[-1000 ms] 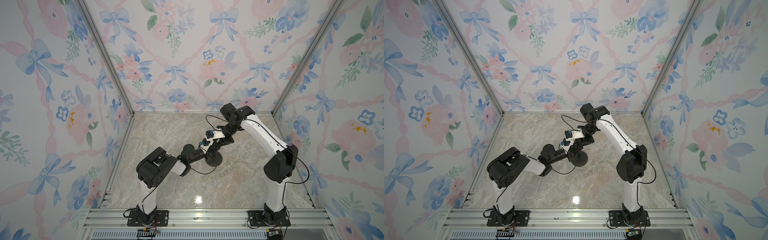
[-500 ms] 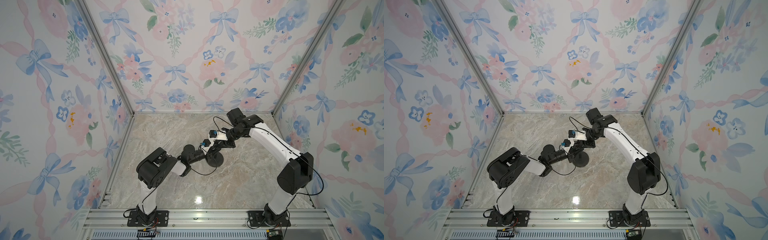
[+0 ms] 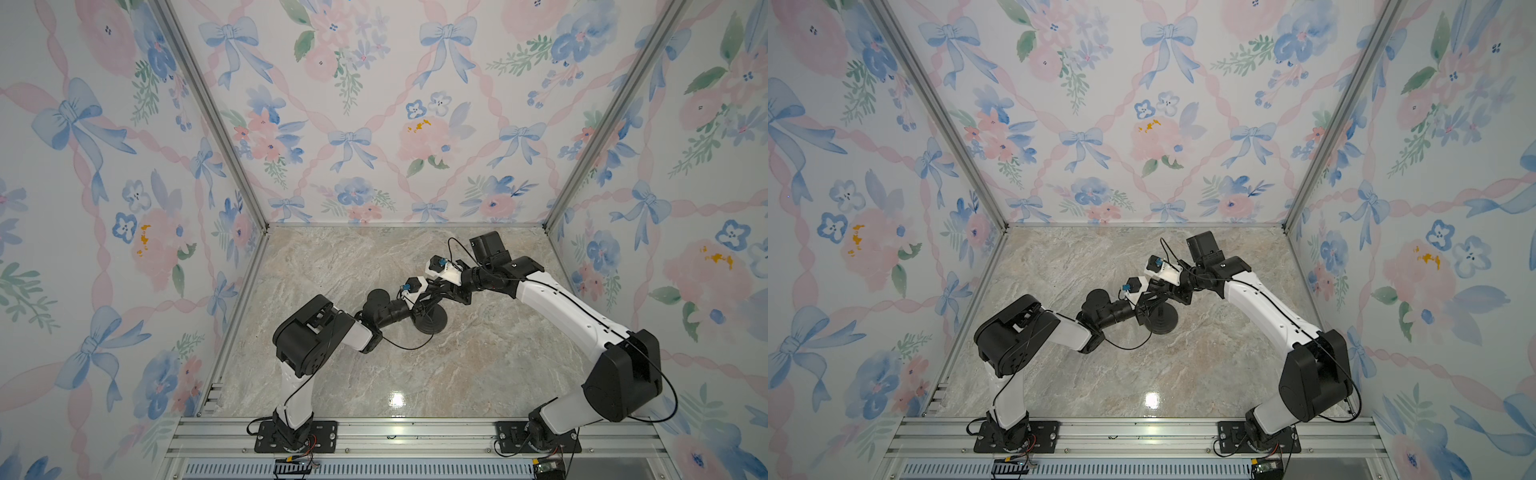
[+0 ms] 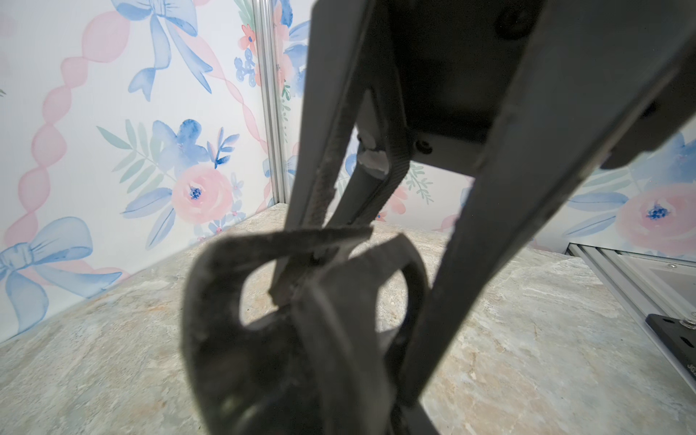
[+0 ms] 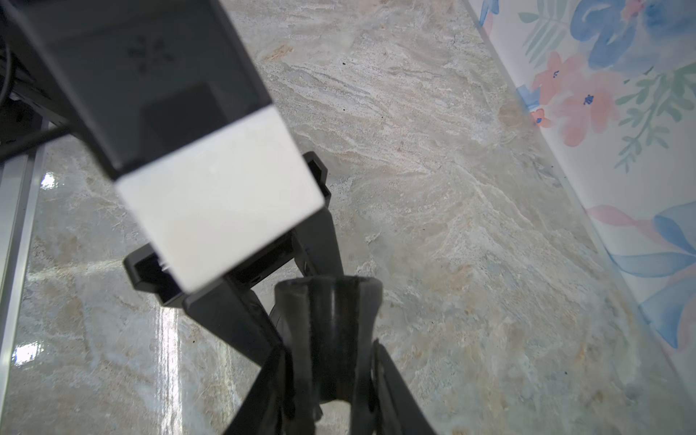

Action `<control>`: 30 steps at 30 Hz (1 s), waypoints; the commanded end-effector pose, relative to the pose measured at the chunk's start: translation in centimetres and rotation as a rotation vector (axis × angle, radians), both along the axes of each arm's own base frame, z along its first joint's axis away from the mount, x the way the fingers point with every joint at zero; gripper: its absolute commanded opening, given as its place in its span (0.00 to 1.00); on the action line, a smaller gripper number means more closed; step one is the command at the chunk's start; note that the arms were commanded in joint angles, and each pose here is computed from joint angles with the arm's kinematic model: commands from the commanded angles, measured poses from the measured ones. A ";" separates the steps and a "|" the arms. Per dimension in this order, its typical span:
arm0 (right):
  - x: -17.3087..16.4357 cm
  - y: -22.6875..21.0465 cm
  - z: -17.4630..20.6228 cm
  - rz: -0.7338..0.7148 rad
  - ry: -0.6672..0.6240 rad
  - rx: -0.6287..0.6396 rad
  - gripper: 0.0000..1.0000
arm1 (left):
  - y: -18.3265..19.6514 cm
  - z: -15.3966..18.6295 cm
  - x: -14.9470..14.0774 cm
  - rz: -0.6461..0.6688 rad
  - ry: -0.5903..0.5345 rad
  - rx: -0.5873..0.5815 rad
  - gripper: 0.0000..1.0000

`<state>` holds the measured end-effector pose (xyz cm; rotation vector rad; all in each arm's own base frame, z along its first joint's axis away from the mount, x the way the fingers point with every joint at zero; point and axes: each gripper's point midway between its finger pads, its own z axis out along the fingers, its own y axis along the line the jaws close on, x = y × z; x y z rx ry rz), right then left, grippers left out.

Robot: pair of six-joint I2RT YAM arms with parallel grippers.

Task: Assemble a microphone stand
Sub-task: Screw the microphone stand pole into the microphone stand base.

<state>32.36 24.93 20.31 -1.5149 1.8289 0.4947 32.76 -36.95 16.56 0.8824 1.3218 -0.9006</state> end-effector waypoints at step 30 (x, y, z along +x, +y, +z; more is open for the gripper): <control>-2.0 -1.0 5.0 0.010 0.035 -0.131 0.71 | -0.6 -0.4 0.3 -0.006 -0.013 0.002 0.01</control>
